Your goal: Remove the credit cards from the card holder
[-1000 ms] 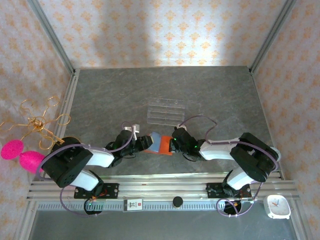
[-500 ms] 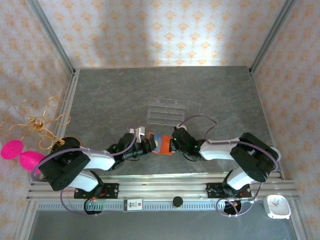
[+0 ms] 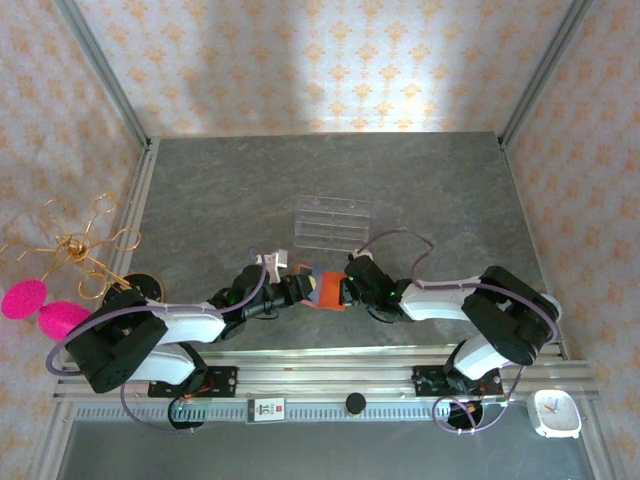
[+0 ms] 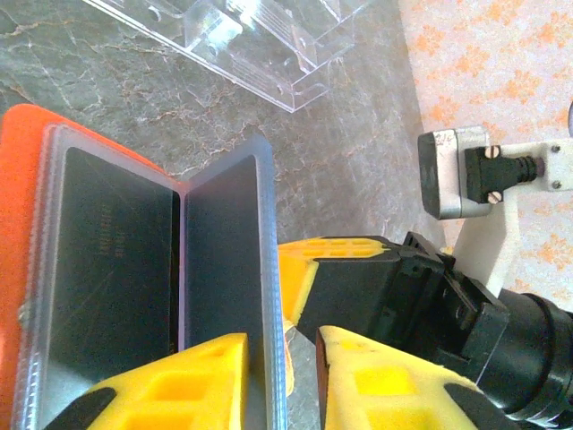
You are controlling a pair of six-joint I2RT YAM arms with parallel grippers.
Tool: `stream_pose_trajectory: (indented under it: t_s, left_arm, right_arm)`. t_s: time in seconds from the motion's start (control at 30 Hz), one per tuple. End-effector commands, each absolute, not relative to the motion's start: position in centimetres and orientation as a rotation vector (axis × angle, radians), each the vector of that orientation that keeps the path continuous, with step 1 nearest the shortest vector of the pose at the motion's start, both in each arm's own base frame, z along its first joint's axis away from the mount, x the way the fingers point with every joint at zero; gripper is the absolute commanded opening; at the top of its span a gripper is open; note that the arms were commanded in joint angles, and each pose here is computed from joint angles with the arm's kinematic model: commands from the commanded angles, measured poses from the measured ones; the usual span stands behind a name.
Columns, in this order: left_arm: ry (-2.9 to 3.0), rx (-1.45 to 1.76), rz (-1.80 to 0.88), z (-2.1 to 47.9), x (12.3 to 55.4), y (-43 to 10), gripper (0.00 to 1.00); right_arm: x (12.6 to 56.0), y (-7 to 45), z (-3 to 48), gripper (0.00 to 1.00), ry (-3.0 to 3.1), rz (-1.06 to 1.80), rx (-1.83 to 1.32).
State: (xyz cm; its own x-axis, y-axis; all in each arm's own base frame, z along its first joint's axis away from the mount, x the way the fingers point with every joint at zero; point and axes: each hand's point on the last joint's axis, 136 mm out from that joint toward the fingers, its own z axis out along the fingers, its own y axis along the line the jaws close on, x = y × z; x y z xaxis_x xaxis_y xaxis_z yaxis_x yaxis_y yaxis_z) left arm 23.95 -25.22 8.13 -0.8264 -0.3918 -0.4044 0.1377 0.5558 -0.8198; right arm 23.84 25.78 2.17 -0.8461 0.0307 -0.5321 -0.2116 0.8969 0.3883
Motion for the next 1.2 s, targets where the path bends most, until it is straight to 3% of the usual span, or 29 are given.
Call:
stream_pose_trajectory:
  t_s: [0.0, 0.1, 0.2, 0.47, 0.7, 1.0, 1.03, 1.1, 1.17]
  left_arm:
    - [2.212, -0.186, -1.208, 9.0, 24.7, -25.4, 0.19]
    - [2.231, -0.181, -1.204, 8.6, 24.7, -25.6, 0.15]
    - [2.229, -0.185, -1.235, 8.6, 24.7, -26.0, 0.0]
    - [2.231, -0.182, -1.289, 9.3, 24.1, -27.0, 0.0]
    - [2.271, -0.238, -1.231, 8.2, 23.9, -26.2, 0.0]
    - [2.289, -0.276, -1.186, 7.4, 23.8, -25.4, 0.0]
    - [2.29, -0.278, -1.174, 7.3, 23.8, -25.2, 0.03]
    - [2.278, -0.285, -1.144, 7.6, 23.9, -24.6, 0.22]
    - [2.262, -0.275, -1.105, 8.2, 24.2, -24.0, 0.33]
  right_arm:
    - [22.4, 23.9, 0.5, 0.0, 2.592, 0.506, -0.158]
    - [22.5, 23.9, 0.6, 0.0, 2.589, 0.508, -0.16]
    - [22.6, 24.2, 0.9, 0.0, 2.579, 0.523, -0.168]
    - [23.8, 25.5, 2.1, 0.02, 2.544, 0.55, -0.206]
    - [24.3, 23.9, 2.1, 0.14, 2.546, 0.451, -0.128]
    - [23.8, 24.2, 2.1, 0.16, 2.544, 0.5, -0.138]
    - [23.9, 24.5, 2.4, 0.13, 2.537, 0.518, -0.151]
    - [23.9, 25.1, 2.6, 0.05, 2.538, 0.542, -0.173]
    - [23.9, 25.4, 2.6, 0.0, 2.542, 0.55, -0.186]
